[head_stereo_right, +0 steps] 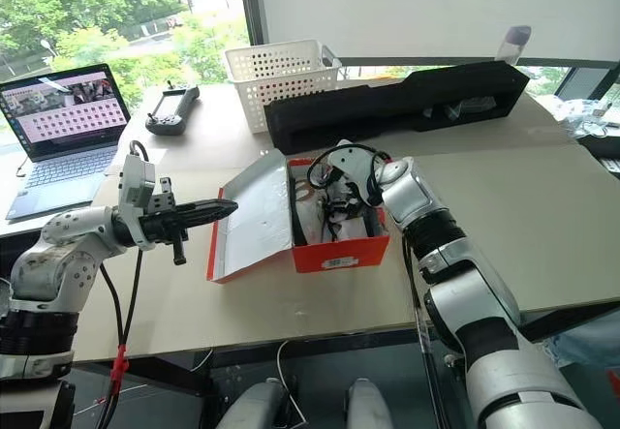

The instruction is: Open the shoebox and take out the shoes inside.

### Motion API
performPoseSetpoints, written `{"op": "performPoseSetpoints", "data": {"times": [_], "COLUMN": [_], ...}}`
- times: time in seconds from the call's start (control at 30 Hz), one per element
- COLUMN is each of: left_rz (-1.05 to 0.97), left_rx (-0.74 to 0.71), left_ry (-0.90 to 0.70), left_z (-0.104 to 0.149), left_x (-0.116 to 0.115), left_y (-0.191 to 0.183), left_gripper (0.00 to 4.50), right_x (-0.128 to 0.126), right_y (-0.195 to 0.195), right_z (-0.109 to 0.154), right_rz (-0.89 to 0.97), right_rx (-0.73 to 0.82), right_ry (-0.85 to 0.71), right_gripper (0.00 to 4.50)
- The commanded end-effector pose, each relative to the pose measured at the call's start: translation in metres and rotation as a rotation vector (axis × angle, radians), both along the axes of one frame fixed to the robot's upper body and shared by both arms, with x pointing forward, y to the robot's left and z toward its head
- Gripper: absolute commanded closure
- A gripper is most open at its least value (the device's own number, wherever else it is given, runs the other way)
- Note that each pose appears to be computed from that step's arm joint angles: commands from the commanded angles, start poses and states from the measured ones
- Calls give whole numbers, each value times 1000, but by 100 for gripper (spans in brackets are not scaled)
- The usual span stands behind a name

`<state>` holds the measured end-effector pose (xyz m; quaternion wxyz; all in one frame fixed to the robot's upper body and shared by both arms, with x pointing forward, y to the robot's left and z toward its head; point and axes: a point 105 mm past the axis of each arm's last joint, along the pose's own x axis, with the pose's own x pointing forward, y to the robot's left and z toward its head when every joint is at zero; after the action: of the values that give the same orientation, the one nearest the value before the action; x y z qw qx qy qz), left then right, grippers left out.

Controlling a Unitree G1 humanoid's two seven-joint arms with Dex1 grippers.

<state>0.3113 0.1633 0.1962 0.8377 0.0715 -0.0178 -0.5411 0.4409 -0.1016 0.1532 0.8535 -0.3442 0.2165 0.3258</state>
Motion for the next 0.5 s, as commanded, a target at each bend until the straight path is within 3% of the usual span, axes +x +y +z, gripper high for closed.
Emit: {"op": "performPoseSetpoints", "data": {"times": [0.03,0.1,0.37,0.5], "left_rz": [-1,0,1,1], "left_rx": [5,4,5,8], "left_ry": [-42,-42,-45,-46], "left_z": [10,10,11,10], "left_x": [-4,-4,-3,-3], "left_y": [-1,-1,-2,-2], "left_gripper": [450,450,450,450], "right_x": [0,0,1,3], "right_y": [-7,-6,-8,-10], "right_z": [-8,-9,-11,-7], "right_rz": [-17,-15,-30,-52], "right_rx": [-20,-18,-23,-7], "right_ry": [32,37,37,28], "right_gripper": [36,74,330,403]}}
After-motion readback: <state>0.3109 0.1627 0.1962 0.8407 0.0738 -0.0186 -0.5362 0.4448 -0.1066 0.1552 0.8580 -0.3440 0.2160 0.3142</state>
